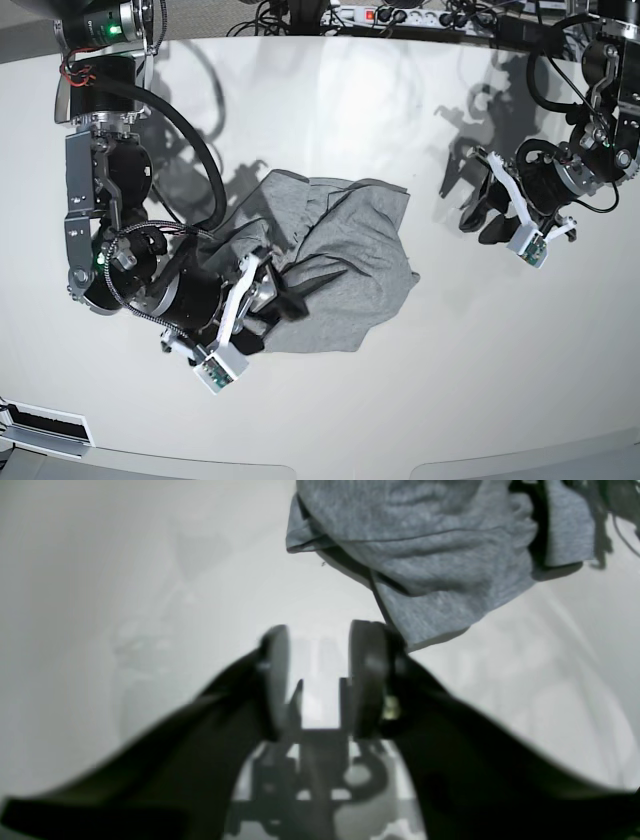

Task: Layout the t-shirt on the table in an organized manner, then fold the t-shirt properly
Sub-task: 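Lift and shake the grey t-shirt with the right gripper, regrasping an edge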

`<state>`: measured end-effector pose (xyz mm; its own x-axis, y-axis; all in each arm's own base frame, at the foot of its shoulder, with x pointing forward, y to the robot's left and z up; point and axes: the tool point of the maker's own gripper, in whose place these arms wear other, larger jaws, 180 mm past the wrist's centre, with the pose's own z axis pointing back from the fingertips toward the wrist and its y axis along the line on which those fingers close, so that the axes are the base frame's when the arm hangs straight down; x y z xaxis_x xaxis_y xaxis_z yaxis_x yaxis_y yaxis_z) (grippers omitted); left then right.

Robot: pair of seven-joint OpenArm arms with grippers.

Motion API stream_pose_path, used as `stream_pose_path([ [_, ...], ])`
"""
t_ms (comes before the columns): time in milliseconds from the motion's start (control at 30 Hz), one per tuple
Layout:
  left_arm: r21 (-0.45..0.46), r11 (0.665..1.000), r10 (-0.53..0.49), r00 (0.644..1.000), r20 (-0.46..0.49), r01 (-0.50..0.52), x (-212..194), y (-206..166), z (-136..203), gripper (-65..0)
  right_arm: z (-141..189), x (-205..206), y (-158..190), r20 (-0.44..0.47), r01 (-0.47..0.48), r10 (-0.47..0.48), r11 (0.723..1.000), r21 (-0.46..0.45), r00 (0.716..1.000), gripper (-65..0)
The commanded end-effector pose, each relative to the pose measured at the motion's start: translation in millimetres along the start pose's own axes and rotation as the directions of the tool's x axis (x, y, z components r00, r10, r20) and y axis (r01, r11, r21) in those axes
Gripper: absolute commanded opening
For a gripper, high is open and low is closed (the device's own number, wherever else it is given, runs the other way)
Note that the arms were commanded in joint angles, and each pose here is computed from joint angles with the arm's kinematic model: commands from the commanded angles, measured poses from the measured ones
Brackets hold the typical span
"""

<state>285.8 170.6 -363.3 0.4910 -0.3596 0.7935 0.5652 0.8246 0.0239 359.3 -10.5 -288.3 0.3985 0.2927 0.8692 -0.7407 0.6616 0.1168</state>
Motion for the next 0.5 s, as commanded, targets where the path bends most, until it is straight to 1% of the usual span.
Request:
stream_pose_path([
  [0,0.005,1.0,-0.014,0.999,0.047,0.014,15.1,5.4,3.5,-38.2,3.8,24.5,1.2,0.078,-0.018,0.016,1.0,0.019,0.997,-20.0],
  [133,0.005,1.0,-0.014,0.999,0.047,0.014,14.9,5.2,3.5,-37.9,5.6,27.9,5.9,0.089,-0.028,0.025,0.999,0.035,0.996,-20.0],
  [167,0.005,1.0,-0.014,0.999,0.048,0.013,15.2,5.2,3.4,-37.9,5.4,25.5,10.9,0.086,-0.01,0.005,0.998,0.059,0.996,-20.0],
  [233,0.008,1.0,-0.013,0.999,0.047,0.013,15.0,5.7,3.4,-37.9,3.9,15.1,29.7,0.075,0.039,-0.05,0.99,0.137,0.996,-20.0],
  [267,0.012,1.0,-0.012,0.999,0.047,0.011,15.1,6.5,3.5,-37.9,2.2,5.9,38.3,0.055,0.055,-0.065,0.986,0.16,0.996,-20.0],
  [300,0.017,1.0,-0.01,0.999,0.047,0.009,15.0,7.6,3.5,-37.9,-0.1,-5.4,43.7,0.027,0.067,-0.072,0.985,0.162,0.997,-20.0],
  [333,0.027,1.0,-0.007,0.999,0.046,0.005,15.0,9.4,3.5,-37.9,-2.1,-17.0,47.4,0.0,0.075,-0.076,0.985,0.154,0.997,-20.0],
  [367,0.034,0.999,-0.002,0.999,0.046,0.001,14.9,10.7,3.6,-37.9,-4.5,-27.7,46.9,-0.024,0.112,-0.11,0.986,0.12,0.994,-20.0],
  [400,0.037,0.999,-0.001,0.999,0.046,-0.001,14.9,11.2,3.6,-37.9,-6.5,-38.7,40.3,-0.051,0.179,-0.176,0.982,0.055,0.983,-20.0],
  [433,0.036,0.999,-0.001,0.999,0.046,0.0,15.0,11.1,3.6,-37.9,-6.5,-50.9,32.8,-0.073,0.239,-0.239,0.971,-0.015,0.968,-20.0],
  [467,0.036,0.999,-0.001,0.999,0.046,0.0,15.0,11.0,3.6,-37.9,-5.7,-61.2,28.7,-0.083,0.281,-0.286,0.958,-0.063,0.955,-20.0],
])
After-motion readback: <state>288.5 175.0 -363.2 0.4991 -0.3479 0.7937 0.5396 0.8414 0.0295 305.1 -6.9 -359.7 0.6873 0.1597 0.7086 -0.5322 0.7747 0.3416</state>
